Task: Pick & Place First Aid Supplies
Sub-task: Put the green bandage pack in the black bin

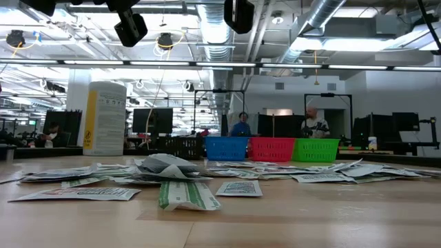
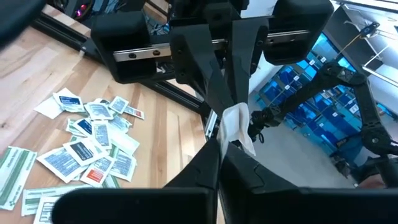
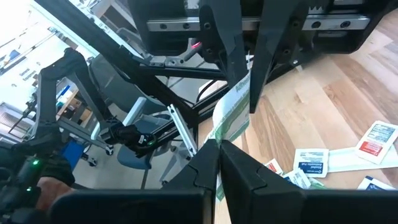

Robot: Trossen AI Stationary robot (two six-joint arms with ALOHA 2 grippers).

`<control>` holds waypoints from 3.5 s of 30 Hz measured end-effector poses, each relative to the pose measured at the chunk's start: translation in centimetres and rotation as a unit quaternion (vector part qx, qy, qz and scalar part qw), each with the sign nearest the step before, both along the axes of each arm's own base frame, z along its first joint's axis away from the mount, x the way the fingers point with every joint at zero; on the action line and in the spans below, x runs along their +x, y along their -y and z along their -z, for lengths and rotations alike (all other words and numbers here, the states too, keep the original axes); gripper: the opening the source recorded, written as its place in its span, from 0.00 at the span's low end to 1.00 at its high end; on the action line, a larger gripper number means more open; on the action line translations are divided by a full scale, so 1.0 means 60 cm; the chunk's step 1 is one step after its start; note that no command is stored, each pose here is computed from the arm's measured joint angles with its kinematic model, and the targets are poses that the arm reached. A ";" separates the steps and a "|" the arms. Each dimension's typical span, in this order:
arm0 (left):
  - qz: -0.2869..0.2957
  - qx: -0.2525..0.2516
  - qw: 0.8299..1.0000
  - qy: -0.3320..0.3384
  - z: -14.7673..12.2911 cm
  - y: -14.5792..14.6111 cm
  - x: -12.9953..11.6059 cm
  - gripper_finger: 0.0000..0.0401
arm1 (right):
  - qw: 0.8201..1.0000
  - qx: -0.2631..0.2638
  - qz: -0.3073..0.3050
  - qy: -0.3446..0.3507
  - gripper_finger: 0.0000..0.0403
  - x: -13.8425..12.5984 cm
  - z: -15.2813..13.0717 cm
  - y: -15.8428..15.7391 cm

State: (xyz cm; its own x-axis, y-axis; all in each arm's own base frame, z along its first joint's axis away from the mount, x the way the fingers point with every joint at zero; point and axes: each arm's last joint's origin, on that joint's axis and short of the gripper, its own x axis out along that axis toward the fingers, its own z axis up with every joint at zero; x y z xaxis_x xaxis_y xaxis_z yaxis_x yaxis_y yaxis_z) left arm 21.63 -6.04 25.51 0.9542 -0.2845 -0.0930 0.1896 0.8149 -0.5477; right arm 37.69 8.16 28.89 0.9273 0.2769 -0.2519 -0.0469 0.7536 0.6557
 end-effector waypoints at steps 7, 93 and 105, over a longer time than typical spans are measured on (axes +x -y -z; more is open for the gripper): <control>-0.001 0.005 1.000 -0.017 0.006 0.000 -0.001 0.01 | 1.000 -0.002 0.005 -0.002 0.20 0.000 0.001 0.001; -0.470 0.234 0.811 -0.259 0.140 -0.297 0.024 0.03 | 0.911 -0.283 0.119 -0.275 0.02 -0.038 0.081 0.124; -0.386 0.187 0.873 -0.231 0.141 -0.289 0.032 0.10 | 0.911 -0.283 0.119 -0.275 0.02 -0.038 0.081 0.124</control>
